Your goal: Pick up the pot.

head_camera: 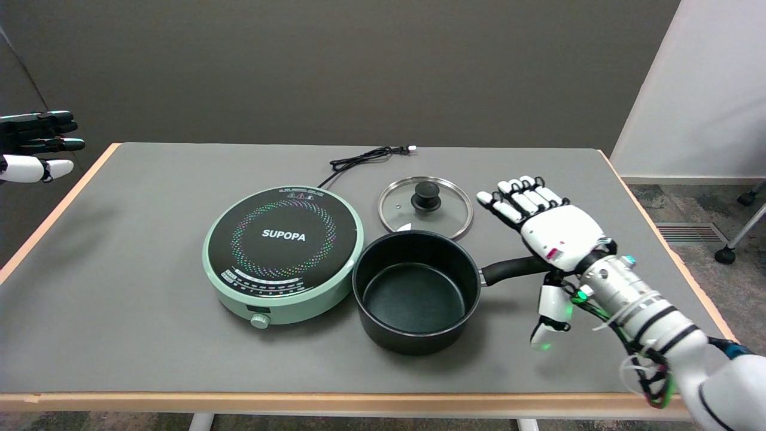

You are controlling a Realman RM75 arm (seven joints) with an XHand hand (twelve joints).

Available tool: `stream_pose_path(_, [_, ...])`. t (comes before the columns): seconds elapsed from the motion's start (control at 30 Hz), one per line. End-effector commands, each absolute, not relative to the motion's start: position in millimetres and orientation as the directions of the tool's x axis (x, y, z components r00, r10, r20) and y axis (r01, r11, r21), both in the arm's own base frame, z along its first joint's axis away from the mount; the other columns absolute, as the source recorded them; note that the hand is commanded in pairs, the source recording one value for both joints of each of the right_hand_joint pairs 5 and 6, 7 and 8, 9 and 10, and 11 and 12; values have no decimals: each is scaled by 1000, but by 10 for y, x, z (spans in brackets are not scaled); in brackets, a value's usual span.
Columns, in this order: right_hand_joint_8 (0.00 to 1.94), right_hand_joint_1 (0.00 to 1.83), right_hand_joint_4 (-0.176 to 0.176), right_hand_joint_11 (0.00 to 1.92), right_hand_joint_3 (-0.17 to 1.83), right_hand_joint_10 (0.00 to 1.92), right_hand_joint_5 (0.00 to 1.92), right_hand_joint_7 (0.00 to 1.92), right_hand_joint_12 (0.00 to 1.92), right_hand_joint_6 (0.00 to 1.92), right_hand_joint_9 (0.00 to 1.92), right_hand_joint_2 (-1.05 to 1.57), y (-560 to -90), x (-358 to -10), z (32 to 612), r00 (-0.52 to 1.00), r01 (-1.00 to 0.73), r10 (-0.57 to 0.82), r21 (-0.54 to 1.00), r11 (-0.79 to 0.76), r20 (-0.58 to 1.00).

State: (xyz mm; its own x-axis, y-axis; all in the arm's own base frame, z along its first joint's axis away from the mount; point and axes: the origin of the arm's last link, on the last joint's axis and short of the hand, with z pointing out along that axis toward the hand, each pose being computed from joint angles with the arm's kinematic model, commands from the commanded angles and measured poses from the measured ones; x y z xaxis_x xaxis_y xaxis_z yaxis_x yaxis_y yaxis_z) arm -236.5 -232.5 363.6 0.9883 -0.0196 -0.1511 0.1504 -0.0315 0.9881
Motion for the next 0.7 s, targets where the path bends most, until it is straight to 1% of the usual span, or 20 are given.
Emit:
stream_pose_path(0.03, [31,1060,176,31,867,31,31,31,31,31,31,-798,-2684,-2458,3134,854,521,-97,834,181,-511])
stream_pose_path(0.07, [29,1030,176,29,876,29,29,29,29,29,29,-803,-2668,-2451,3109,852,523,-98,830,193,-514])
stream_pose_path(0.1, [25,986,176,25,838,25,25,25,25,25,25,-795,-2655,-2447,3068,847,531,-95,825,195,-523])
stream_pose_path(0.17, [23,964,176,23,867,23,23,23,23,23,23,-810,-2632,-2442,2976,827,560,-86,804,197,-555])
stream_pose_path(0.27, [19,942,176,19,803,19,19,19,19,19,19,-820,-2589,-2382,2930,801,592,-77,767,246,-594])
stream_pose_path(0.37, [15,931,176,15,766,15,15,15,15,15,15,-856,-2556,-2346,2924,804,583,-73,757,295,-591])
stream_pose_path(0.5, [14,925,176,14,722,14,14,14,14,14,14,-864,-2531,-2360,2873,811,572,-77,760,308,-579])
stream_pose_path(0.7, [14,931,176,14,747,14,14,14,14,14,14,-890,-2481,-2377,2886,827,549,-103,753,362,-553])
